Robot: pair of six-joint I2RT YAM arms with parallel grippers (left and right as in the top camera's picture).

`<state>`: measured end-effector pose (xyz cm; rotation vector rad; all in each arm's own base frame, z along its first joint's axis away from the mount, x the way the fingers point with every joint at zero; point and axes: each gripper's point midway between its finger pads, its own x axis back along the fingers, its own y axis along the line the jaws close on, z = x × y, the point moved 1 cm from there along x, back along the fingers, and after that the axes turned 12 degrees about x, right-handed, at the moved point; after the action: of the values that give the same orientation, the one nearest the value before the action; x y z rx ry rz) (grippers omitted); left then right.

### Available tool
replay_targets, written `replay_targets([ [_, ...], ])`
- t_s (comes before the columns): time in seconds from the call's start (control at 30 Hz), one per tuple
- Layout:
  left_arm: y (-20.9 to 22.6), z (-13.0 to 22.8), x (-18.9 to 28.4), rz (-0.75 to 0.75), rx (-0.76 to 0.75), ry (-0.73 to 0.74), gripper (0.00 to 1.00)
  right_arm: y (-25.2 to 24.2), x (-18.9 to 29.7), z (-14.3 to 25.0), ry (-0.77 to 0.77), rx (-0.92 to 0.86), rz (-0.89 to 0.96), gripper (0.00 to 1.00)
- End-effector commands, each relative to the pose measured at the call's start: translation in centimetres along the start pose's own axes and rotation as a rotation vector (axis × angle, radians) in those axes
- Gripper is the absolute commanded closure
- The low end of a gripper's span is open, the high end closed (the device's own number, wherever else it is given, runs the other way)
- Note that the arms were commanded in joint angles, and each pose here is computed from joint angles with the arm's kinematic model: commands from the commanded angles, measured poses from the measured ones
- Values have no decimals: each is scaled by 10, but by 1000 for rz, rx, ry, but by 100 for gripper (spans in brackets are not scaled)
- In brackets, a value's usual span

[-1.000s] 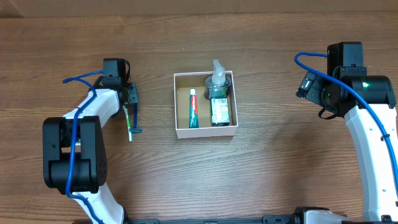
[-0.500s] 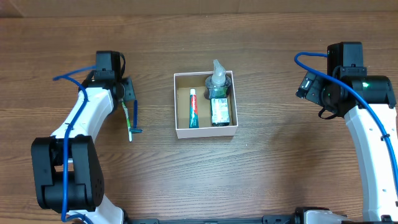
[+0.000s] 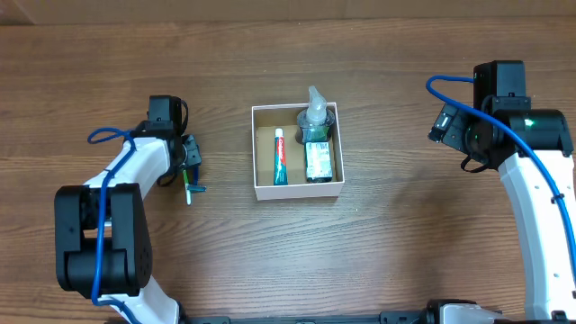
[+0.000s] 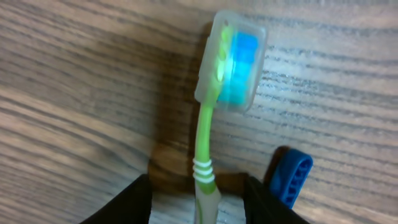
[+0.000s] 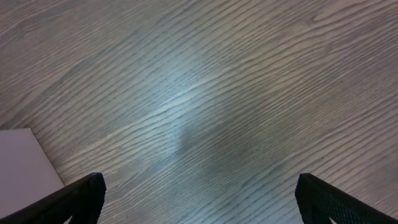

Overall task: Pack container
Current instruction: 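Lower the left gripper onto the green toothbrush handle and close, then carry the toothbrush into the box and open the left gripper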

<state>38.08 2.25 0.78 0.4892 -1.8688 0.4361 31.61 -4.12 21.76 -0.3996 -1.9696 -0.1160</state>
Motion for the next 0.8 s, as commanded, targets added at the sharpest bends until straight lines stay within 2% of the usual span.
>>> replay_targets([
  [0.0,12,27,-18,-27,10,77,70,-3,2,-4,-16,-4,11,0],
  [0.03,12,26,-17,-26,9,74,84,-3,2,-4,-16,-4,11,0],
  [0.13,12,24,-16,-28,1,72,91,-3,2,-4,-15,-4,11,0],
  [0.47,3,2,3,-27,-24,56,89,-3,2,-4,-16,-4,11,0],
  [0.77,-22,-59,82,18,-9,-45,88,-3,2,-4,-16,-4,11,0],
])
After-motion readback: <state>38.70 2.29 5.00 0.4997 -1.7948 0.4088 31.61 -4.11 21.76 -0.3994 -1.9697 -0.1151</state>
